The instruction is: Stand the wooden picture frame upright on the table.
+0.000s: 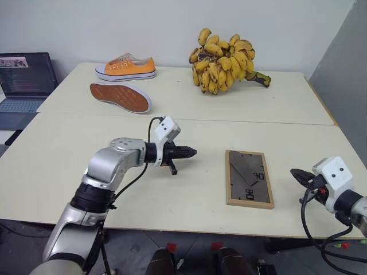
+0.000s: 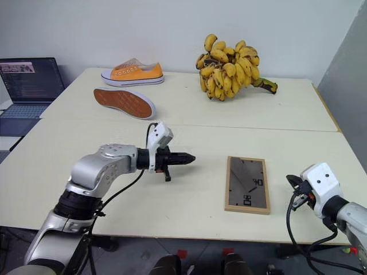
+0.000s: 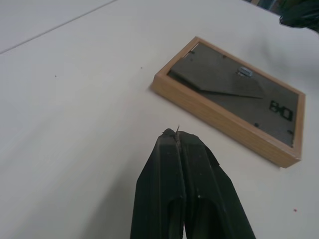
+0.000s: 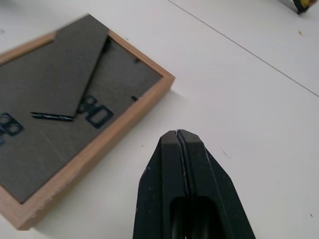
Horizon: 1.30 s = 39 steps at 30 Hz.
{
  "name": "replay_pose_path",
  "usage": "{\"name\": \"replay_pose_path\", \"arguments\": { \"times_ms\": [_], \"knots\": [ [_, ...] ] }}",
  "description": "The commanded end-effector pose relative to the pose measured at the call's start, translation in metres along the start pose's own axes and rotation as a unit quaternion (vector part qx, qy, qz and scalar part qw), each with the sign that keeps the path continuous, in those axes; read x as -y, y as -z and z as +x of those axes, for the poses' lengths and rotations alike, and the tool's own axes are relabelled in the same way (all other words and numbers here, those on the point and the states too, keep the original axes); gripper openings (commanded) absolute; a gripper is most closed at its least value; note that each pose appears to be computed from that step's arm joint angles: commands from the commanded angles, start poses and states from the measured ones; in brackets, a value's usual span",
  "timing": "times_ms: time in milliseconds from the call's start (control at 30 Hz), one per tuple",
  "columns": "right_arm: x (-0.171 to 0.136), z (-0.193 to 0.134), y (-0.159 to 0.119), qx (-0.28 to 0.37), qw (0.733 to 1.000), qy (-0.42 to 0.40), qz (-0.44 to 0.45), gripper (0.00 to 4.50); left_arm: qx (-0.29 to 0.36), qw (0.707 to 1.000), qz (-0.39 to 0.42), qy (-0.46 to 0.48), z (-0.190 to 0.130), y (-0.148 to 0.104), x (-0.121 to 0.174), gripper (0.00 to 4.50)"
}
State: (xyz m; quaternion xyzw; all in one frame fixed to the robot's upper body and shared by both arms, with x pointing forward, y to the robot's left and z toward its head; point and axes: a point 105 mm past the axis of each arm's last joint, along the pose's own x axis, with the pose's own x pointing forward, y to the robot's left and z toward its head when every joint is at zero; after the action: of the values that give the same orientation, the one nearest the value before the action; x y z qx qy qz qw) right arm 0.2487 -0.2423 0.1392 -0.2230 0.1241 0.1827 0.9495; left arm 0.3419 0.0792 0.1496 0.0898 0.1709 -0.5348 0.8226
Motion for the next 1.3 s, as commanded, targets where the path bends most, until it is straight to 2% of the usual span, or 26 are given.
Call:
{"name": "replay_pose_path", "arguments": {
  "times_ms": [33,200,433,667,833,1000,1300],
  "knots": [
    [0.0,0.003,-0.002,0.003,1.0,0.021,-0.008,0.0,-0.009,0.999,0.048,0.018,0.019,-0.012,0.008,0.01],
    [-0.001,0.019,0.004,-0.007,0.999,0.039,-0.001,0.0,-0.044,0.988,0.124,0.078,0.051,-0.011,0.036,0.01],
    [-0.011,0.042,0.008,-0.009,0.999,0.044,0.002,0.0,-0.088,0.981,0.15,0.082,0.074,0.008,0.039,0.01],
    [-0.013,0.056,0.006,-0.002,0.999,0.047,0.009,0.0,-0.099,0.981,0.157,0.059,0.076,0.009,0.031,0.01],
    [-0.021,0.068,0.006,-0.002,0.999,0.042,0.022,0.0,-0.091,0.982,0.155,0.059,0.09,0.006,0.035,0.01],
    [-0.032,0.079,-0.01,0.019,0.999,0.028,0.026,0.0,-0.078,0.984,0.147,0.058,0.099,-0.001,0.037,0.01],
    [-0.042,0.096,-0.031,0.041,0.999,0.004,0.03,0.0,-0.074,0.987,0.141,0.032,0.083,-0.004,0.019,0.01]
  ]
}}
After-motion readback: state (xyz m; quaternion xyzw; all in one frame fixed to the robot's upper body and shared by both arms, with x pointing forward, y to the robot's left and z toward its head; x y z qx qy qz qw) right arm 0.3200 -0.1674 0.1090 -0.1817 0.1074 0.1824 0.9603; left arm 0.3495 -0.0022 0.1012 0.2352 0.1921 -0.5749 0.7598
